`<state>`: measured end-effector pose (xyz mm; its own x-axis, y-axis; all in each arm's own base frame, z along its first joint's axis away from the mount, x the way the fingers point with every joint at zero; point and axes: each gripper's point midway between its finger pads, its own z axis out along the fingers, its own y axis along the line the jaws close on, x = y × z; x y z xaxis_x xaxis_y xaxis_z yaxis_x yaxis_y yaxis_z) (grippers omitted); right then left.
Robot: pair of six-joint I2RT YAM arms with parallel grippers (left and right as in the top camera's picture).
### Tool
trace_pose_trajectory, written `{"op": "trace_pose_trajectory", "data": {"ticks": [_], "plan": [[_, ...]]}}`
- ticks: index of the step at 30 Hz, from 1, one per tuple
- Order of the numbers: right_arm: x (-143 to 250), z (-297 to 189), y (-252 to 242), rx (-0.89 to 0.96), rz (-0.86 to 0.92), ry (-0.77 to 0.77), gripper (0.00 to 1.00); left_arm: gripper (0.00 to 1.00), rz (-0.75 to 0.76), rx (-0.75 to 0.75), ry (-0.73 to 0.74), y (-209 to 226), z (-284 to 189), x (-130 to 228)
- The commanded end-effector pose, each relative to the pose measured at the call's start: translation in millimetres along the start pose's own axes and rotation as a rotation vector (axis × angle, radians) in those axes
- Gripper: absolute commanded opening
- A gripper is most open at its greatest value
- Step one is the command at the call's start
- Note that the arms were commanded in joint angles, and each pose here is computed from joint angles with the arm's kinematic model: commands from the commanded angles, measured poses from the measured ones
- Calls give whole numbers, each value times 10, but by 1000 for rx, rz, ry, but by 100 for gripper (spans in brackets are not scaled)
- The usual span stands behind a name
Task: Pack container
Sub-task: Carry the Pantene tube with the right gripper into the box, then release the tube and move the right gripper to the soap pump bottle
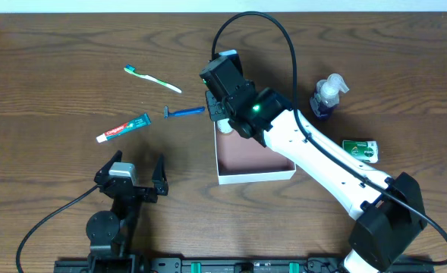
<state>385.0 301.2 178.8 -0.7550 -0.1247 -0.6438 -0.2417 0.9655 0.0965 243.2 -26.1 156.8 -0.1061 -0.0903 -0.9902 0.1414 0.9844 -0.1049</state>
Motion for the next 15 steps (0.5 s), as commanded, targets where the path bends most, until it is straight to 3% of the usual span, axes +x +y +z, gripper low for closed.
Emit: {"op": "trace_pose_trajectory", "data": {"ticks": [1, 2, 6, 15], "plan": [[90, 9, -1, 8, 12, 15, 19, 98, 4, 4, 51, 6, 12, 169], [81, 9, 3, 7, 14, 12, 29, 98, 4, 4, 51, 6, 12, 169], [-6, -33, 23, -6, 22, -17, 41, 98, 4, 4, 51, 6, 12, 169], [-745, -864, -61, -55, 14, -201, 49, 98, 4, 4, 51, 6, 12, 169]]}}
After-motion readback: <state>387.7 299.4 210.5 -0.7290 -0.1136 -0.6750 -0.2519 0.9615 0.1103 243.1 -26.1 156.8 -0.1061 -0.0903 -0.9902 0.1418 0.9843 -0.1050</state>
